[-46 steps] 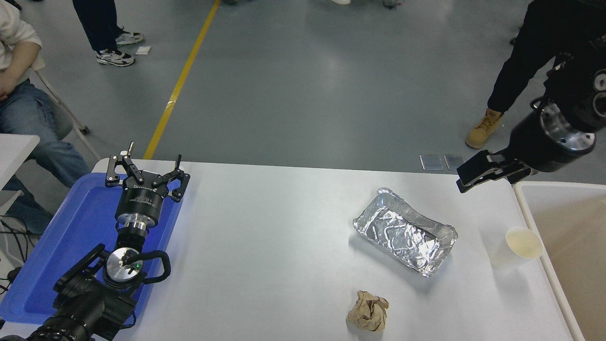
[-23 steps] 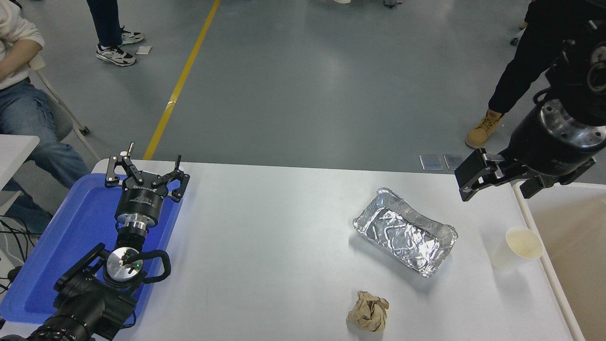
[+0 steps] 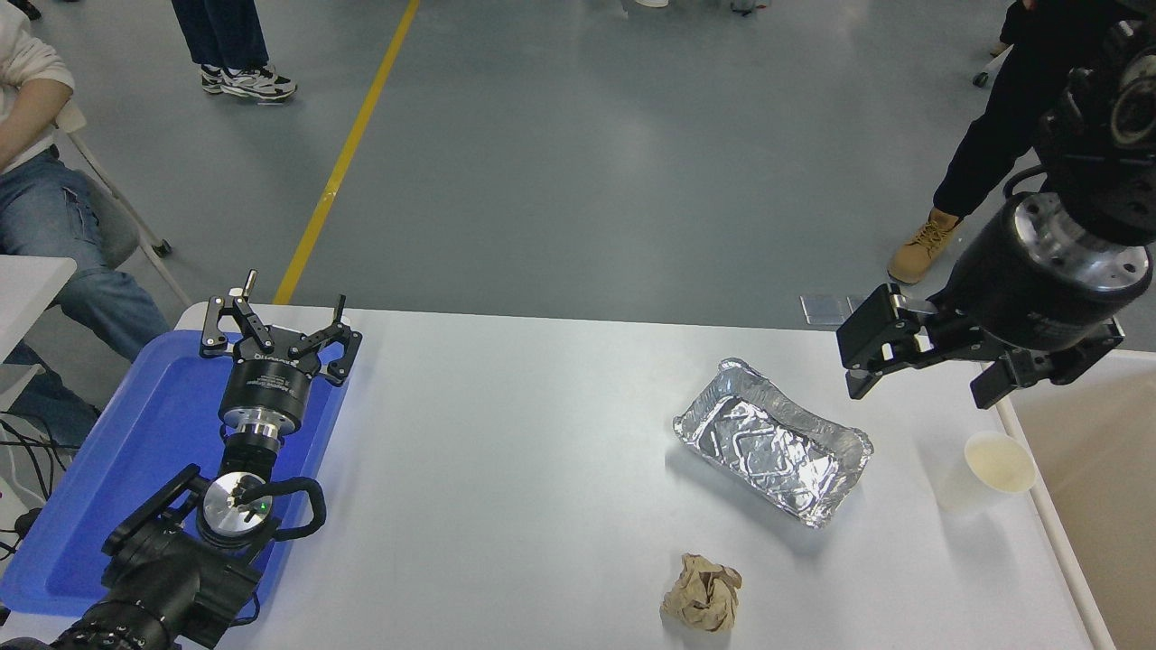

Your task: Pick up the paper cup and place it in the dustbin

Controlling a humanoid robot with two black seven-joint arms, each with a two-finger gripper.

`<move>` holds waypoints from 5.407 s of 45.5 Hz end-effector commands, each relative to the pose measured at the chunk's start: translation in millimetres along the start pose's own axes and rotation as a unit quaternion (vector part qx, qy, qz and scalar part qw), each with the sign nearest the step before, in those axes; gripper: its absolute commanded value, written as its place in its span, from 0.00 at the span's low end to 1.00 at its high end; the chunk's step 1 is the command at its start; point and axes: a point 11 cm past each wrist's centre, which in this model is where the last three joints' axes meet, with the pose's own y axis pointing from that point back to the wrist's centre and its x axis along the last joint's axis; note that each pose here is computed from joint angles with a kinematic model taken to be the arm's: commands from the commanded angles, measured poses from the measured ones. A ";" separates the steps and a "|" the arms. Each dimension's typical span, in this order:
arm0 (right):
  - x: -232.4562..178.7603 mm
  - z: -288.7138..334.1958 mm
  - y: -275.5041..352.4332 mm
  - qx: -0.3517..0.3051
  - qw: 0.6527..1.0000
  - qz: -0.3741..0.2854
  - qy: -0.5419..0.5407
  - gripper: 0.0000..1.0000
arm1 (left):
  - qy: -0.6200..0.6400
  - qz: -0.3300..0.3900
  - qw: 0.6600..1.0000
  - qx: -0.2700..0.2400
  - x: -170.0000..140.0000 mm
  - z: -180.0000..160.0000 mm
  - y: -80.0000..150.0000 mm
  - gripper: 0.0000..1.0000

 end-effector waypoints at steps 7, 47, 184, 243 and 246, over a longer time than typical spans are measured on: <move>10.2 46.6 -3.6 -0.018 1.000 0.008 0.011 1.00 | 0.000 0.001 1.000 -0.001 0.4 0.2 0.1 1.00; 57.9 229.5 -123.2 -0.155 0.985 0.066 0.041 1.00 | 0.000 0.001 1.000 -0.001 0.4 0.4 0.1 1.00; 42.8 248.1 -201.0 -0.098 0.988 0.115 -0.005 0.00 | 0.000 0.000 1.000 0.000 -0.1 0.0 0.0 1.00; 80.7 223.1 39.9 -0.150 0.971 0.187 0.020 0.00 | 0.000 -0.001 1.000 0.001 -0.7 -0.2 -0.6 1.00; 80.9 222.8 41.0 -0.150 0.970 0.188 0.020 0.00 | 0.000 -0.001 1.000 0.001 -0.7 -0.2 -0.6 1.00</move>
